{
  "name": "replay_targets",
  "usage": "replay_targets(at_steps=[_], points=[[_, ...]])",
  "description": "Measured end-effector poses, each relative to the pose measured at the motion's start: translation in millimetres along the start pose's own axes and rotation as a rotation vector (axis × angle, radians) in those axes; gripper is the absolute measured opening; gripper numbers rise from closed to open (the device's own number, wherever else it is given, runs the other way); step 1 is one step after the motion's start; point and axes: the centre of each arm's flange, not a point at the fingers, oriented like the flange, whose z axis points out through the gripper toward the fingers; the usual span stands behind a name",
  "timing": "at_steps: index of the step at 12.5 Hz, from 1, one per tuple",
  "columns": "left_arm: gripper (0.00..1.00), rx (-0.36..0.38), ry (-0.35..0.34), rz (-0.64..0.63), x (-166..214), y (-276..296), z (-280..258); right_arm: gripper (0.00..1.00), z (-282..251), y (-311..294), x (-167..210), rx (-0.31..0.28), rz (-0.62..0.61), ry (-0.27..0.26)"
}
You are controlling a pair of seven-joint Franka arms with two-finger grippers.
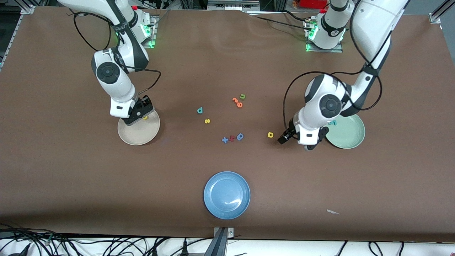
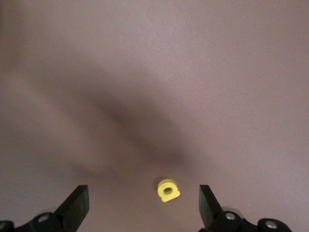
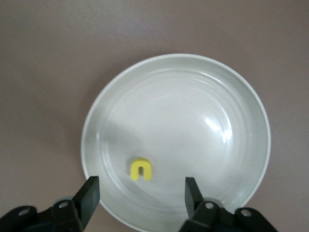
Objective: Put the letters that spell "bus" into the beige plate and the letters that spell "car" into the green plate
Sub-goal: 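Grasp the teal p with the right gripper while the left gripper grasps a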
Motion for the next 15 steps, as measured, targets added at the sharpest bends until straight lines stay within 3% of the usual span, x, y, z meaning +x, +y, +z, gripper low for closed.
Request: replay_targets(at_steps=[3,5,9,11,12,15], points=[[1.00,0.015,0.055,-0.069,-1,27,32,0.80,-34,-50,36,0.011,0.084,-0.026],[1.00,0.021,0.052,-0.088,-3,35,48,0.80,-61,-102,62,0.015,0.189,-0.039],[1.00,0.037,0.042,-0.102,-21,39,62,0.78,-47,-225,100,0.080,0.381,0.003],[1.00,0.050,0.038,-0.098,-32,40,69,0.72,-14,-239,112,0.116,0.426,0.002],[1.00,0.061,0.035,-0.092,-36,40,73,0.65,-4,-235,115,0.119,0.450,-0.008],[1.00,0.096,0.030,-0.083,-43,38,78,0.59,9,-217,117,0.117,0.509,-0.027]])
